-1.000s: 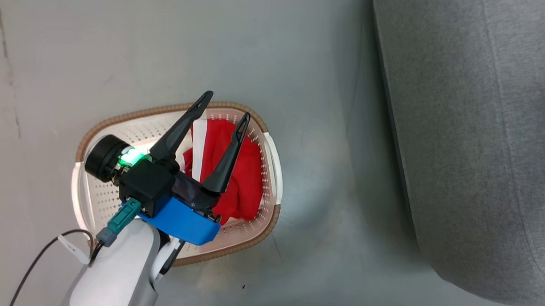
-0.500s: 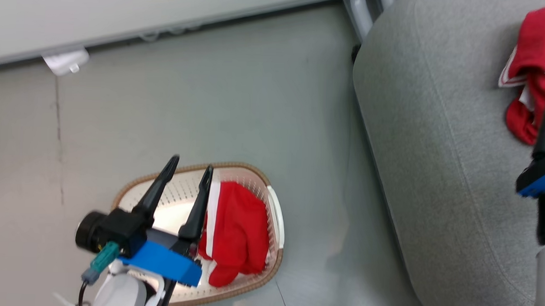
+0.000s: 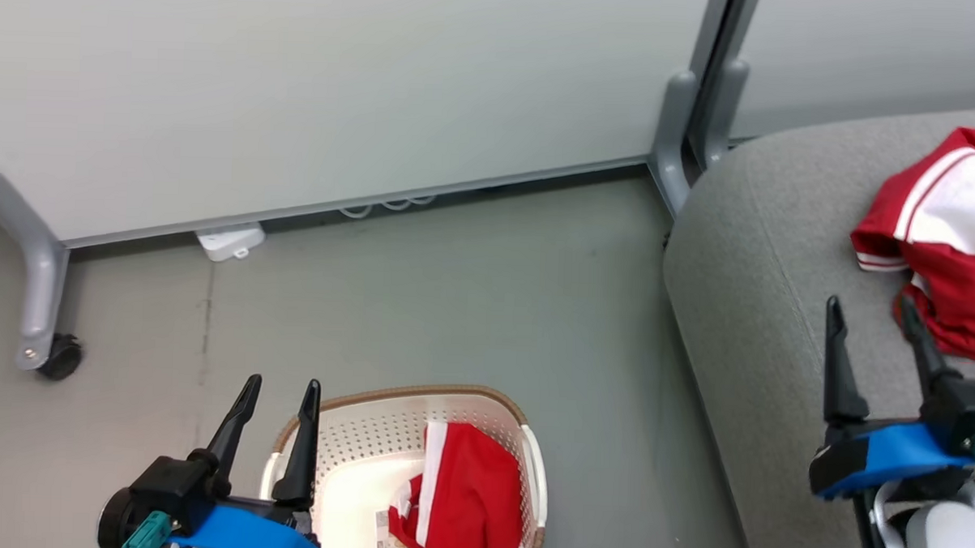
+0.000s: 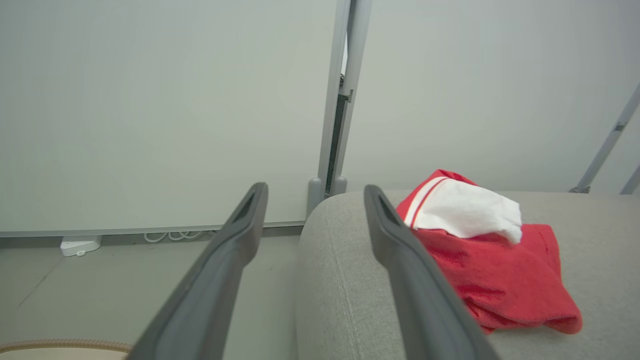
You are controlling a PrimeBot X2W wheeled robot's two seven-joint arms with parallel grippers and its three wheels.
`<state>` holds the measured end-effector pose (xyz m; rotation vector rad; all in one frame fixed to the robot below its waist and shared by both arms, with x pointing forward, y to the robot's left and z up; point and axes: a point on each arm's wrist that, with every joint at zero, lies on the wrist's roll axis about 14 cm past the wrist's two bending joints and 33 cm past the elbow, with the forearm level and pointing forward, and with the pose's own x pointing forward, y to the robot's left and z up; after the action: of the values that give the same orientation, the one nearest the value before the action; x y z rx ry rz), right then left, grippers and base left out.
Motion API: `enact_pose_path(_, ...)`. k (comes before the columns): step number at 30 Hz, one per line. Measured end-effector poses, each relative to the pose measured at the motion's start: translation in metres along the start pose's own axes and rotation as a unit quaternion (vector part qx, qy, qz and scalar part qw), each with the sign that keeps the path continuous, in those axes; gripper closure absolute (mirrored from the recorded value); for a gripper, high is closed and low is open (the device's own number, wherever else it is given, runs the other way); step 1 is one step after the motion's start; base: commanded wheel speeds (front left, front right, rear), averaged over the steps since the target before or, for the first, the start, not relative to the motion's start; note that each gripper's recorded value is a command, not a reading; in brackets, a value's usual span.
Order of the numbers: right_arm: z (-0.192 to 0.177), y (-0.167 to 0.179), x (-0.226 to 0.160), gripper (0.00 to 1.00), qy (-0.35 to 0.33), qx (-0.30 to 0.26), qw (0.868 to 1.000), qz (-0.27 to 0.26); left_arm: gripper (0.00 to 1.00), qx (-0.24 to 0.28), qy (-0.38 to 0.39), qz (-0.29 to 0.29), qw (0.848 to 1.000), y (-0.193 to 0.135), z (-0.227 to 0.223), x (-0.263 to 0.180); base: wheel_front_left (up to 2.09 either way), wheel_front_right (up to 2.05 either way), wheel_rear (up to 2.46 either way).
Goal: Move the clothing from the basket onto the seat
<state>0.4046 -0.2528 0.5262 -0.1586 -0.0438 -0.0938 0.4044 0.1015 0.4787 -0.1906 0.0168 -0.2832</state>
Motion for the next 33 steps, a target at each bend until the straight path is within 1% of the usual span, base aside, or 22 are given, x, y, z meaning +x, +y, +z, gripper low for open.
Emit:
enact_pose_path(7, 0.007, 0.045, -0.018, 0.00, -0.006, 0.023, 0.998, 0.053, 0.00, 0.005, -0.015, 0.049, 0.999, 0.025, 0.012, -0.026, 0.00, 0.00, 0.00)
enact_pose_path(12, 0.004, 0.064, -0.028, 0.00, -0.002, 0.036, 0.996, 0.077, 0.00, 0.011, -0.021, 0.072, 0.997, 0.038, 0.016, -0.040, 0.00, 0.00, 0.00)
enact_pose_path(18, -0.004, 0.075, -0.036, 0.00, 0.009, 0.044, 0.995, 0.091, 0.00, 0.013, -0.026, 0.085, 0.996, 0.045, 0.019, -0.047, 0.00, 0.00, 0.00)
enact_pose_path(33, -0.008, 0.082, -0.038, 0.00, 0.015, 0.065, 0.993, 0.100, 0.00, 0.015, -0.026, 0.083, 0.996, 0.045, 0.020, -0.045, 0.00, 0.00, 0.00)
